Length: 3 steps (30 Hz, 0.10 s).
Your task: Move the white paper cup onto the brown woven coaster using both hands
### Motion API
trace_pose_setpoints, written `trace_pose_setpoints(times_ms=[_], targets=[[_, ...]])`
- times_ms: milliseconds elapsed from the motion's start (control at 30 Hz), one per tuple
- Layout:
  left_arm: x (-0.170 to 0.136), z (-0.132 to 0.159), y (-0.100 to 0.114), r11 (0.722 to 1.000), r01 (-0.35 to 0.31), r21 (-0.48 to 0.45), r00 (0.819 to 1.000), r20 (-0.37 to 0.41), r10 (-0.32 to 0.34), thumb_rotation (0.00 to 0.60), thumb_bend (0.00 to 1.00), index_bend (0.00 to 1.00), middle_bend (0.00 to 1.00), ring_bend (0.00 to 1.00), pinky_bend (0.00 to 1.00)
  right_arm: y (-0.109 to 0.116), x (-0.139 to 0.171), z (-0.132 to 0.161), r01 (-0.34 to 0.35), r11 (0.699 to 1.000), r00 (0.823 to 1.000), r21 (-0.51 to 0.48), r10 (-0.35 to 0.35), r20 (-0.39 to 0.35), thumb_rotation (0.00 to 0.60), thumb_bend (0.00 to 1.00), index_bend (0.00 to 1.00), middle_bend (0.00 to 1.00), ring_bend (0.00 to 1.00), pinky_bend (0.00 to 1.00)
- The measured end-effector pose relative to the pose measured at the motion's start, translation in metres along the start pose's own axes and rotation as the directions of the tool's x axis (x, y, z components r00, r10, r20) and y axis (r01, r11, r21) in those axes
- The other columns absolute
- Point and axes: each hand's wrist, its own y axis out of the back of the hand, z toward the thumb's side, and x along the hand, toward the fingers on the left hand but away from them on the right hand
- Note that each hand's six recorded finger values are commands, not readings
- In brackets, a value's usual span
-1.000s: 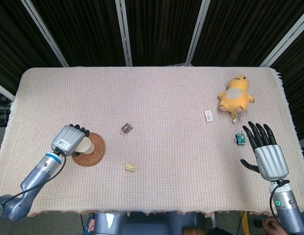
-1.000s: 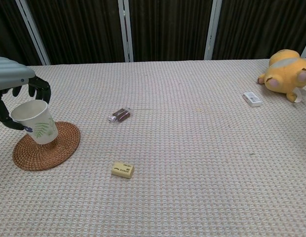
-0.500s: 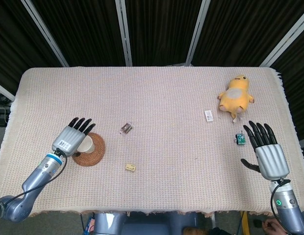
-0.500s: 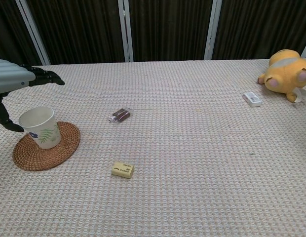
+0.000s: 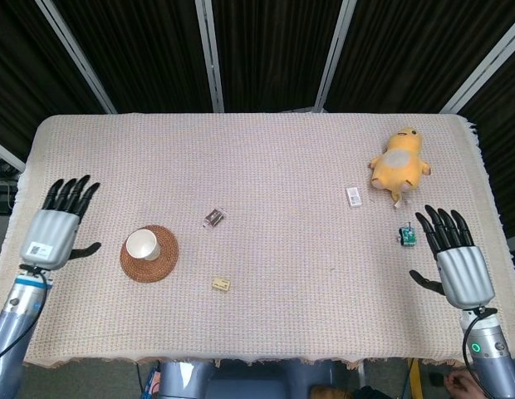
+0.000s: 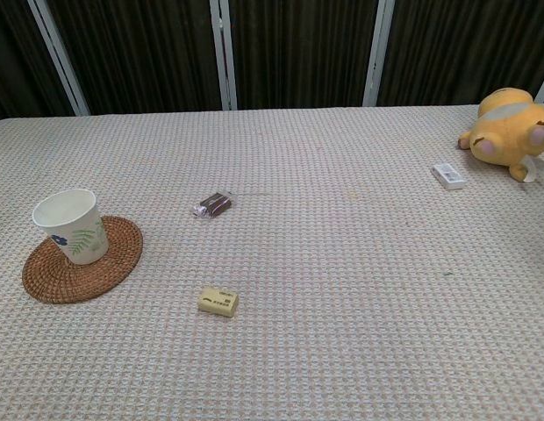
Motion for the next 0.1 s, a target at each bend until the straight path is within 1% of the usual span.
trace_pose_setpoints(times_ms=[100], targets=[[-0.031, -0.019, -0.003, 1.0, -0.016, -0.004, 0.997, -0.082, 0.015, 0.6, 0.0, 0.0, 0.0, 0.0, 0.0, 0.001, 0.0, 0.0, 0.002, 1.0, 1.0, 0.0, -0.002, -0.004, 0.6, 0.0, 0.0, 0.0, 0.0, 0.0]])
